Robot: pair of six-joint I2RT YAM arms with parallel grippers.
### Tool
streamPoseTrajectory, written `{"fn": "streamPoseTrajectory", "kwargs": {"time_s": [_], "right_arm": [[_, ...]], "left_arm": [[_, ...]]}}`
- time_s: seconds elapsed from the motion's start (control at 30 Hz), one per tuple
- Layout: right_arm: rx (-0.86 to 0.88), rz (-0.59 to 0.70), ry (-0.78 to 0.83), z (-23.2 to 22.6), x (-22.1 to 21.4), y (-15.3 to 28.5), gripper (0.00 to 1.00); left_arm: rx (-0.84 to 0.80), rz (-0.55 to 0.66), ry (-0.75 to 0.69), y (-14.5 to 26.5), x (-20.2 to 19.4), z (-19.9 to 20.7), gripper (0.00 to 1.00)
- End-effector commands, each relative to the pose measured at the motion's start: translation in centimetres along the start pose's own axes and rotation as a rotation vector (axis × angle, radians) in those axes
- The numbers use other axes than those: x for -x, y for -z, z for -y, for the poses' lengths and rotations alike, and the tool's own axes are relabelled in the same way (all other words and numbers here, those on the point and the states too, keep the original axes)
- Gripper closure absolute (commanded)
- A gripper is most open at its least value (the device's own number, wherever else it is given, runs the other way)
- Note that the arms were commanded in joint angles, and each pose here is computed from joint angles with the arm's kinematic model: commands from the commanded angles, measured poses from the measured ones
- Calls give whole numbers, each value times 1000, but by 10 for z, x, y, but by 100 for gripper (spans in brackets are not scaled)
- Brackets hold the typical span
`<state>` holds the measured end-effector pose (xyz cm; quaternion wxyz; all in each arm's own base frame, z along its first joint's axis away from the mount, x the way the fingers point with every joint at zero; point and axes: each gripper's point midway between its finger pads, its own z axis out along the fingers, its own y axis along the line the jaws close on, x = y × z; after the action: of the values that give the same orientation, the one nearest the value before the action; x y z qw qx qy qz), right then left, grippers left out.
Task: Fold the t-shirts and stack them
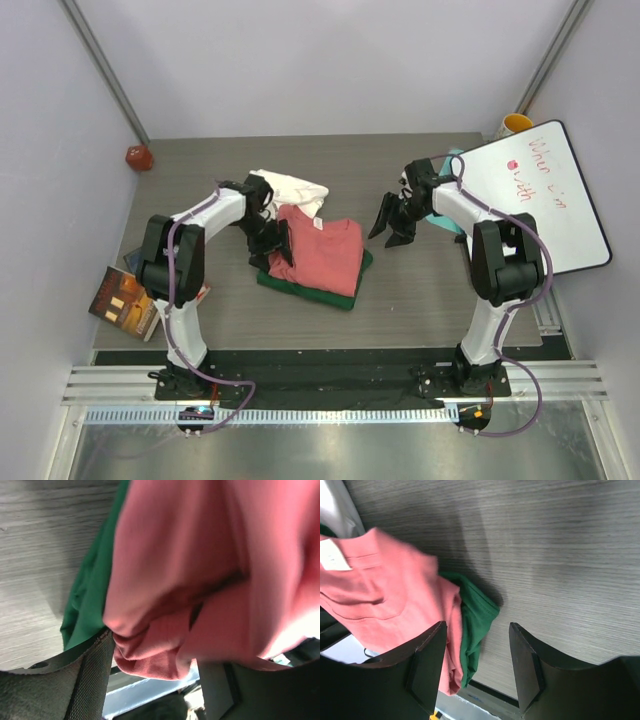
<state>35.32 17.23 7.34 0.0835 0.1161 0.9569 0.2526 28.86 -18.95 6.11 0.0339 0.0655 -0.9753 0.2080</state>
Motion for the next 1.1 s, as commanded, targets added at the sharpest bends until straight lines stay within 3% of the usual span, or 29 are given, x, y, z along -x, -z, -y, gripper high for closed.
{"fn": "streamPoseTrajectory", "kwargs": {"time_s": [0.0, 0.13, 0.33, 0.4, 0.43, 0.5, 0.53, 0.6, 0.7, 1.07], "right_arm": [[18, -61, 1, -2, -14, -4, 40], [23, -124, 22, -4, -29, -10, 36], [3, -205, 45, -8, -50, -28, 38], [-6, -238, 57, -11, -60, -34, 46], [-10, -251, 60, -12, -62, -38, 52], [-15, -268, 77, -17, -68, -45, 69], [-20, -272, 78, -18, -66, -51, 74], [-17, -274, 95, -26, -65, -57, 83], [-4, -251, 109, -40, -53, -67, 87], [91, -144, 144, -99, 11, -97, 88]], "left_arm": [[73, -65, -40, -8, -11, -12, 35], [82, -122, -27, -20, -21, -20, 33], [90, -132, -22, -30, -23, -27, 33], [88, -153, -15, -36, -25, -29, 43], [93, -167, -7, -41, -26, -31, 64], [102, -166, 12, -47, -24, -34, 88], [110, -164, 20, -52, -22, -36, 100], [113, -145, 38, -55, -13, -34, 100], [176, -110, 61, -60, 6, -39, 100], [267, 82, 269, -50, 107, -63, 100]]}}
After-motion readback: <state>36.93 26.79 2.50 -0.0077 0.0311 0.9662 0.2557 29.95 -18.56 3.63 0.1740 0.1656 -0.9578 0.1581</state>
